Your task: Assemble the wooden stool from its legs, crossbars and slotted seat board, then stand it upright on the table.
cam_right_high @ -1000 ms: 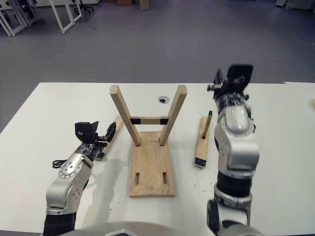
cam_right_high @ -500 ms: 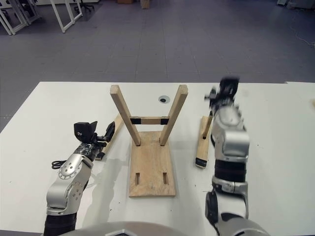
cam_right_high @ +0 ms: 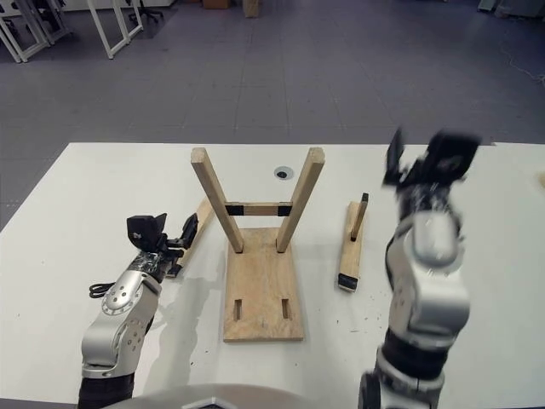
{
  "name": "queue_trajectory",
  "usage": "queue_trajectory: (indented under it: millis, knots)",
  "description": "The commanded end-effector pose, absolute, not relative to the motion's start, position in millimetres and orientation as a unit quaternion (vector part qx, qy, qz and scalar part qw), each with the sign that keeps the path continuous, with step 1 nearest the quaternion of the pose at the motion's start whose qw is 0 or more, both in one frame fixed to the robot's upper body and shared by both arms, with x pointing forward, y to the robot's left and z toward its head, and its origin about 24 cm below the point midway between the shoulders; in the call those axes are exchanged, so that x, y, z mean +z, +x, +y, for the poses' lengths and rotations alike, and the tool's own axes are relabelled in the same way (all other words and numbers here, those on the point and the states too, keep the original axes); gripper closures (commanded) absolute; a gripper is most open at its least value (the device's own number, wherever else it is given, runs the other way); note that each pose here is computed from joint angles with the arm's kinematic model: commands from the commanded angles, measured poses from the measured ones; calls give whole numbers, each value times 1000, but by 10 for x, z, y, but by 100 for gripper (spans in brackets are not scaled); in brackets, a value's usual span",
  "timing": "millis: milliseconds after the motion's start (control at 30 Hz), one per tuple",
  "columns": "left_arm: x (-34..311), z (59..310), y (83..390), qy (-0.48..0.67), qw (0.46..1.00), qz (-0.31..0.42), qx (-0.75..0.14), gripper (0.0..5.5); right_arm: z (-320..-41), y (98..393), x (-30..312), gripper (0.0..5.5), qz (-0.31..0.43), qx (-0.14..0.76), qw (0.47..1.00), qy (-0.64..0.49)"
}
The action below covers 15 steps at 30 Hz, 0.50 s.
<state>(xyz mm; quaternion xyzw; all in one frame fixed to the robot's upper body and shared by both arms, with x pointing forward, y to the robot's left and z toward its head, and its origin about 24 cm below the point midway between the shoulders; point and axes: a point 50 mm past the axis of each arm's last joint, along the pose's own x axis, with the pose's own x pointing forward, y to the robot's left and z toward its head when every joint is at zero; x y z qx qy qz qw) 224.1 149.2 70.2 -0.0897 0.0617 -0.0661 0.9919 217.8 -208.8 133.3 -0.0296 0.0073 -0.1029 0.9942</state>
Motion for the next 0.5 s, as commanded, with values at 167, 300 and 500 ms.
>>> queue_trajectory:
  millis: [167, 300, 500]
  knots:
    - [707, 1499, 2198, -84, 992, 67, -65, 169, -1933, 1691, 527, 147, 292, -37, 955, -20]
    - [708, 1479, 2218, -83, 992, 68, -70, 169, -1962, 1723, 328, 147, 350, -43, 936, -22]
    - [706, 1474, 2235, -81, 991, 70, -77, 169, -2100, 1915, 215, 243, 348, -68, 934, -40]
